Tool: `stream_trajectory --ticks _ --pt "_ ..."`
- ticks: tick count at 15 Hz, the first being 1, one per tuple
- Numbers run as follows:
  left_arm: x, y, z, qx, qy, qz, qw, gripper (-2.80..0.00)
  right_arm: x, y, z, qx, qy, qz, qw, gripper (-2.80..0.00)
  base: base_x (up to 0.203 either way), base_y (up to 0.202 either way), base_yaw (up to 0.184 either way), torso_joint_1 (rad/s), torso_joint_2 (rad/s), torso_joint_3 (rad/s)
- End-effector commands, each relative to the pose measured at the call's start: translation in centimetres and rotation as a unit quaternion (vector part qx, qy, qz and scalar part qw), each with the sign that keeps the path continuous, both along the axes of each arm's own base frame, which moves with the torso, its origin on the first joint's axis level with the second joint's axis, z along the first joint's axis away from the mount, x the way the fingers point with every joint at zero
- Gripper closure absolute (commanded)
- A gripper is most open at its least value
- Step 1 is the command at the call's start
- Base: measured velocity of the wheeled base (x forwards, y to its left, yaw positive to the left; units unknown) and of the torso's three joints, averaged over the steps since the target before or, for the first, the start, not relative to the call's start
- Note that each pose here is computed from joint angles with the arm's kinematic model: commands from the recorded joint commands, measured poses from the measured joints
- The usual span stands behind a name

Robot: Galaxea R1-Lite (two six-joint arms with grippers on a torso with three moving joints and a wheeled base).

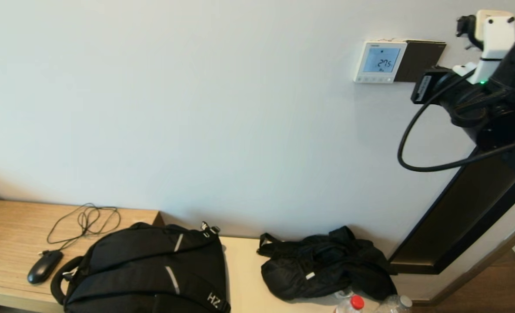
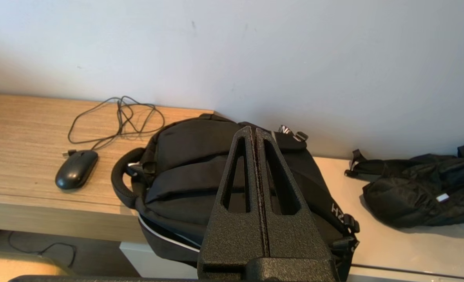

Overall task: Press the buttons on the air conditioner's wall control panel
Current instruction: Press the temperature increase button

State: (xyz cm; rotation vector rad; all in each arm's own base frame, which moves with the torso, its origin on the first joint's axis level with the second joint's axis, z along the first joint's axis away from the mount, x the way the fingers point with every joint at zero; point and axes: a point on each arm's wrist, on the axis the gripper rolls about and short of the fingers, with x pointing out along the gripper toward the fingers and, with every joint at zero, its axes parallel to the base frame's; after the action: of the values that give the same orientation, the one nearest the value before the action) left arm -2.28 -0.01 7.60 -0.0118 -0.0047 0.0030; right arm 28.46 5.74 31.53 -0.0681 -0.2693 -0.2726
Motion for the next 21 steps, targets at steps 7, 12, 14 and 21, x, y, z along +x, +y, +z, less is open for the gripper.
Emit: stream_trajectory --ticks 7,12,14,21 --pt "0.0 0.0 0.0 0.000 -0.001 0.000 1.0000 0.00 -4.6 -0.2 0.1 -0.017 0.033 0.023 0.999 0.00 0.000 0.000 0.000 0.000 0.00 0.000" --pt "0.0 0.0 0.0 0.000 0.000 0.000 1.0000 0.00 2.2 2.3 -0.1 -0.014 0.035 0.032 0.999 0.00 0.000 0.000 0.000 0.000 0.00 0.000" --pt "0.0 0.0 0.0 0.000 -0.001 0.000 1.0000 0.00 4.5 3.0 -0.5 -0.013 0.032 0.031 0.999 0.00 0.000 0.000 0.000 0.000 0.00 0.000" --pt "0.0 0.0 0.0 0.000 -0.001 0.000 1.0000 0.00 9.3 4.3 -2.4 -0.010 0.015 0.031 0.999 0.00 0.000 0.000 0.000 0.000 0.00 0.000"
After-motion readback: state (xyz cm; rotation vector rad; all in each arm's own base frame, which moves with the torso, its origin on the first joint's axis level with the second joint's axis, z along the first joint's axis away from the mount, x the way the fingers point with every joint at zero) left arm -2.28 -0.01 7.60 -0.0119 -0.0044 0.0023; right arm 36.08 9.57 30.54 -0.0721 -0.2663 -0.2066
